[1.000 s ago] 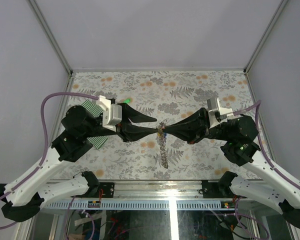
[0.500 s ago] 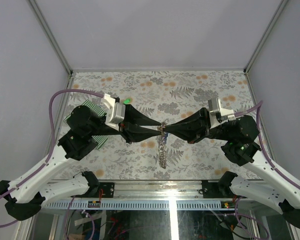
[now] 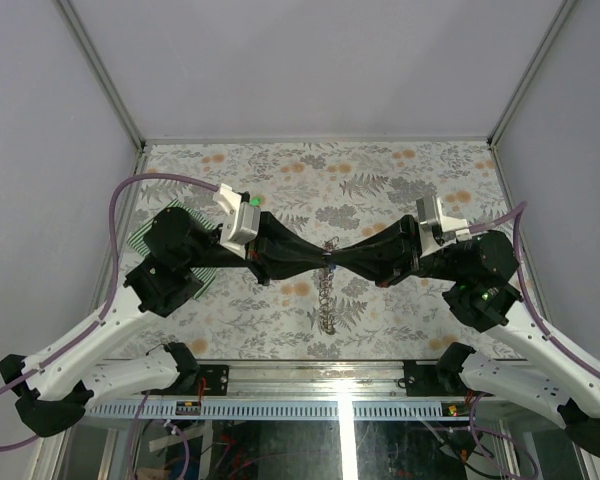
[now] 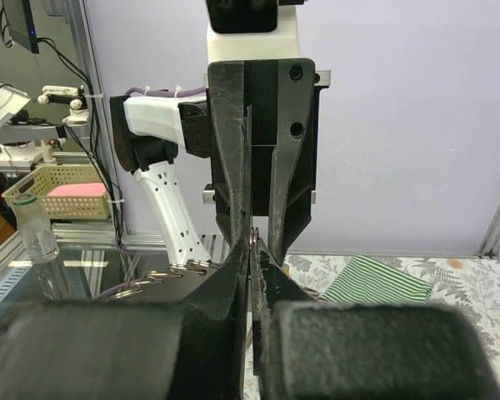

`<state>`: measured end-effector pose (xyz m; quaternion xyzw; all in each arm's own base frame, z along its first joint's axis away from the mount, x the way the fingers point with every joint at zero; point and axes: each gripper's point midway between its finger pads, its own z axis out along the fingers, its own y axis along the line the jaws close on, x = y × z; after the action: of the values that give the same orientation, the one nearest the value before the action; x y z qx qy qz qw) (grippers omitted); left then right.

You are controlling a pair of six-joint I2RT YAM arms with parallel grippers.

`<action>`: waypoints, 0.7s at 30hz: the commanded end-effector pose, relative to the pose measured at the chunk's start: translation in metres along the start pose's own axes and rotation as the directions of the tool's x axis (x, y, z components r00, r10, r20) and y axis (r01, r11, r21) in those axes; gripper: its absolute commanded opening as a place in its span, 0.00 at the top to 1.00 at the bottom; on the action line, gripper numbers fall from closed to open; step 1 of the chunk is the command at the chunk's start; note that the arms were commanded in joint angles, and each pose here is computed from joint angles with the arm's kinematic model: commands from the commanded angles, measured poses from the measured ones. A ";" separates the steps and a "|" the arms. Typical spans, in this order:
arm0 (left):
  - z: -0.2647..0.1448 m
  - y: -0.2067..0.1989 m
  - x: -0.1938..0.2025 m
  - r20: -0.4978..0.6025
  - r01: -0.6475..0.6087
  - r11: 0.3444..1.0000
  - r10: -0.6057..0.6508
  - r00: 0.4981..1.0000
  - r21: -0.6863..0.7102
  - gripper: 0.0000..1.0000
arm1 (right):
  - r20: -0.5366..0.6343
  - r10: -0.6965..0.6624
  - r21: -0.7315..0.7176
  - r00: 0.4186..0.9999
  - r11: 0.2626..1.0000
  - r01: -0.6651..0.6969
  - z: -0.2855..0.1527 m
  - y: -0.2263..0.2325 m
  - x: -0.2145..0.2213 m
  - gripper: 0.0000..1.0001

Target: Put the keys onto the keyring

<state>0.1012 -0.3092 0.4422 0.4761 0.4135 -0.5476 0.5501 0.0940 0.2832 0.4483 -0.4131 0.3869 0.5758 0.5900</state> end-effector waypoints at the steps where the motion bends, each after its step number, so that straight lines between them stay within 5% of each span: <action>1: 0.003 0.002 -0.002 0.011 -0.019 1.000 0.019 1.000 0.002 0.86 | 0.104 -0.097 -0.024 0.990 0.995 0.100 0.000 0.012 -0.042 1.00; 5: 0.002 0.006 0.003 -0.014 -0.009 1.000 0.009 1.000 -0.017 1.00 | 0.105 -0.098 -0.022 0.990 0.995 0.101 0.000 0.012 -0.042 1.00; 10: -0.001 0.013 0.012 -0.083 -0.013 0.998 0.008 0.997 -0.058 1.00 | 0.096 -0.085 -0.017 0.992 0.996 0.087 0.000 0.011 -0.041 0.95; 16: -0.007 0.015 0.025 -0.184 -0.029 0.998 0.016 0.983 -0.063 1.00 | -0.029 -0.094 -0.035 0.995 0.995 0.093 -0.005 0.015 -0.030 0.72; 21: -0.012 0.015 0.034 -0.244 -0.031 0.997 0.015 0.970 -0.064 1.00 | -0.086 -0.105 0.023 0.991 0.994 0.107 -0.015 0.010 -0.022 0.68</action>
<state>0.1144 -0.3103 0.4063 0.5123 0.4838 -0.4937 0.5096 0.0916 0.2759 0.4497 -0.4369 0.4110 0.5452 0.5856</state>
